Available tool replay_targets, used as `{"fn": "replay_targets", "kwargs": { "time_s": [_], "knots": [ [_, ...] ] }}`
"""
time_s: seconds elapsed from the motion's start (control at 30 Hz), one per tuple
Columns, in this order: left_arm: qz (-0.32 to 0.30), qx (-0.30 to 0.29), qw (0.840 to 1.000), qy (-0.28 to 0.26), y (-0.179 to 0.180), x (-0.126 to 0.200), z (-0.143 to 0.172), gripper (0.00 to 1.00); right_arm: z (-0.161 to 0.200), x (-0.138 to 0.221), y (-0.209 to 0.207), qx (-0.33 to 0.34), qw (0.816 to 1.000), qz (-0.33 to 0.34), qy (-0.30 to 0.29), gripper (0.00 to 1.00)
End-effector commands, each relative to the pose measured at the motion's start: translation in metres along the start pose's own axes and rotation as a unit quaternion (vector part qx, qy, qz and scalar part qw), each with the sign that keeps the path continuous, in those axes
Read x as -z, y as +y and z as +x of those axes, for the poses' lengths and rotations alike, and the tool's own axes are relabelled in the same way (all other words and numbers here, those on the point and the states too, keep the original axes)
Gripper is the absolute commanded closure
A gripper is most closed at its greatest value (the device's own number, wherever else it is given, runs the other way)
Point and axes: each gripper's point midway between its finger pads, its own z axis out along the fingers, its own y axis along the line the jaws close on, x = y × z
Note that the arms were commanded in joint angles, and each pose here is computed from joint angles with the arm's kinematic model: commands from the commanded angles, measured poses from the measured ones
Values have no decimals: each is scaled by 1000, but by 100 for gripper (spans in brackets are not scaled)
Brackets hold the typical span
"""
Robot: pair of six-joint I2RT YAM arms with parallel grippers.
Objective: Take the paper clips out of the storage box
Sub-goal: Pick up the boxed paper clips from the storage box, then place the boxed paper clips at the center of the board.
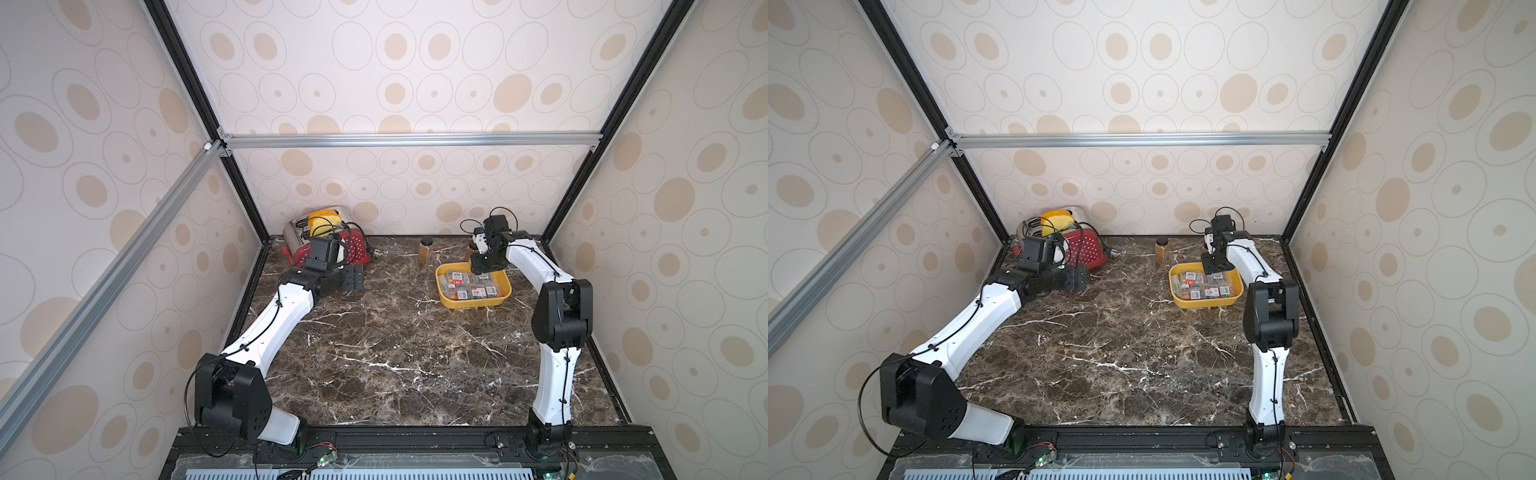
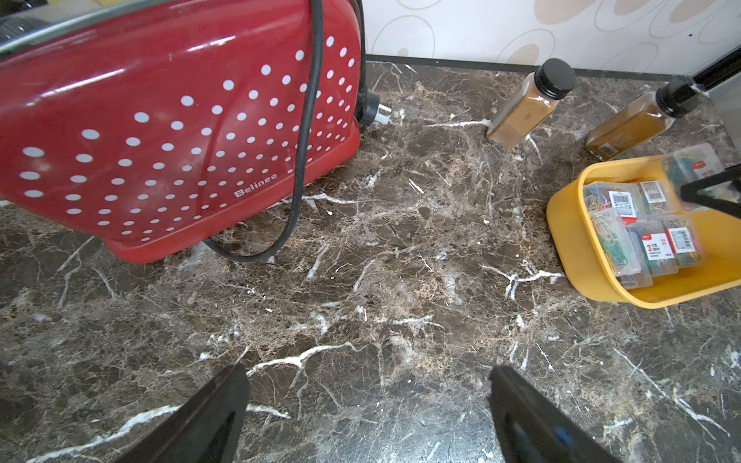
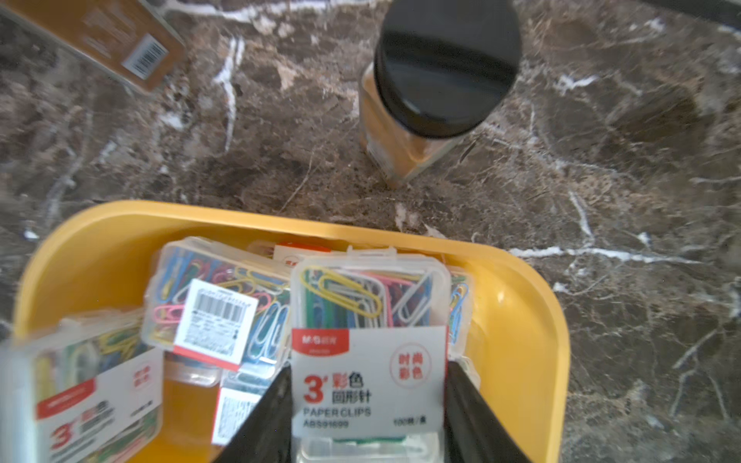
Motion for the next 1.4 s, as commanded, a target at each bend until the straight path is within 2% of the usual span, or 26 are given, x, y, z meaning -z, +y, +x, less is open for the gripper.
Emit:
{"fn": "replay_targets", "kwargs": {
  "time_s": [0.0, 0.33, 0.57, 0.9, 1.07, 1.37],
  "knots": [
    [11, -11, 999, -33, -7, 24, -20, 3, -13, 47, 15, -5, 999, -10, -30, 100],
    [1, 3, 1000, -25, 0, 29, 0, 4, 14, 101, 88, 37, 997, -54, -33, 100],
    [-2, 13, 1000, -15, 4, 33, 16, 4, 48, 118, 146, 69, 995, -65, -12, 100],
    [-6, 26, 1000, 0, 10, 43, 40, 4, 95, 88, 205, 48, 993, -98, 53, 100],
    [-1, 34, 999, 6, 10, 49, 48, 4, 116, 62, 242, 18, 982, -158, 102, 100],
    [1, 39, 999, 17, 10, 52, 61, 4, 144, 26, 282, 19, 973, -171, 155, 100]
  ]
}}
